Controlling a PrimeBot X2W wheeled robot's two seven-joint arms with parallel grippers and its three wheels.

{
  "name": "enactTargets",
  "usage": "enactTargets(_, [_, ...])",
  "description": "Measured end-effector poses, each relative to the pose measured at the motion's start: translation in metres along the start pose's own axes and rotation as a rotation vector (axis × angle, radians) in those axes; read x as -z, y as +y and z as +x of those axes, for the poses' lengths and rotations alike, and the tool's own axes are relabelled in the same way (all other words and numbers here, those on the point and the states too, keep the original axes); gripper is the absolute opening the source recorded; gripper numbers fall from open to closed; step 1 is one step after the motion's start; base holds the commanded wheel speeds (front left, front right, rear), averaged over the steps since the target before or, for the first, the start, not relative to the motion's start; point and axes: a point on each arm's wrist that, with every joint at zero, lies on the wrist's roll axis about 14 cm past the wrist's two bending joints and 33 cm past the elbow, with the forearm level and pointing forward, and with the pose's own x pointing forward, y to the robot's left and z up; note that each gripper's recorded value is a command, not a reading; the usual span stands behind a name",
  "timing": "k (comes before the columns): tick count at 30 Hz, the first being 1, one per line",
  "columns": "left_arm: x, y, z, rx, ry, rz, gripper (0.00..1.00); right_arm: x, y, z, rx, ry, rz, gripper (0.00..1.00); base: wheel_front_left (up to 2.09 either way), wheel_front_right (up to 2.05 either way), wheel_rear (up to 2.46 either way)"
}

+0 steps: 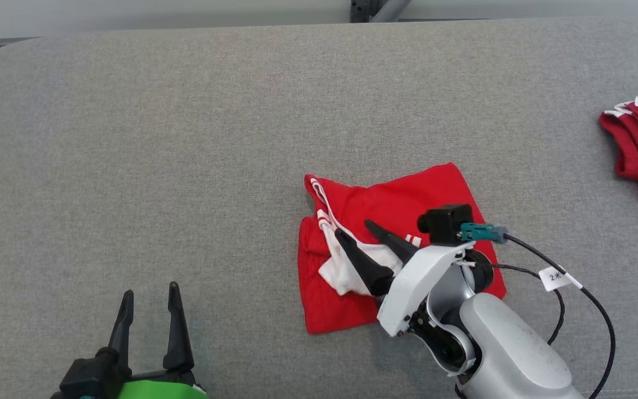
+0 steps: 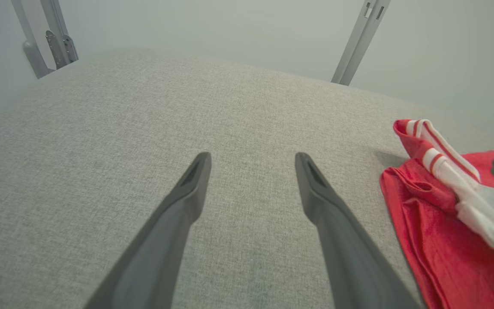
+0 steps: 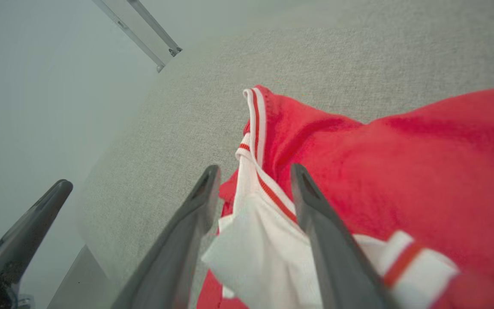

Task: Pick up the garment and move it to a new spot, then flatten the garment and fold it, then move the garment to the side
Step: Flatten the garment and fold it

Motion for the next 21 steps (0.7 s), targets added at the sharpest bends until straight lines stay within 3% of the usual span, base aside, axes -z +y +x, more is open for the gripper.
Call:
enactTargets(5, [-0.002, 0.003, -0.002, -0.007, -0.006, 0.011, 1.00, -0.037, -0.005, -0.013, 0.022, -0.151, -0.006, 1.00, 0.00, 0.00, 0.00])
enactTargets(7, [-0.005, 0.005, -0.004, -0.011, -0.014, 0.012, 1.00, -0.050, -0.014, -0.027, 0.052, -0.202, -0.058, 1.00, 0.00, 0.00, 0.00])
enactTargets(12, [-0.010, -0.004, -0.007, 0.015, -0.030, 0.007, 1.00, -0.076, -0.058, -0.078, 0.215, -0.329, -0.130, 1.00, 0.00, 0.00, 0.00])
enactTargets(14, [-0.011, -0.007, -0.008, 0.025, -0.034, 0.003, 1.00, -0.081, -0.074, -0.098, 0.284, -0.350, -0.218, 1.00, 0.00, 0.00, 0.00])
enactTargets(21, [-0.018, -0.008, -0.022, 0.027, -0.061, -0.006, 1.00, -0.078, -0.109, -0.163, 0.480, -0.423, -0.305, 1.00, 0.00, 0.00, 0.00])
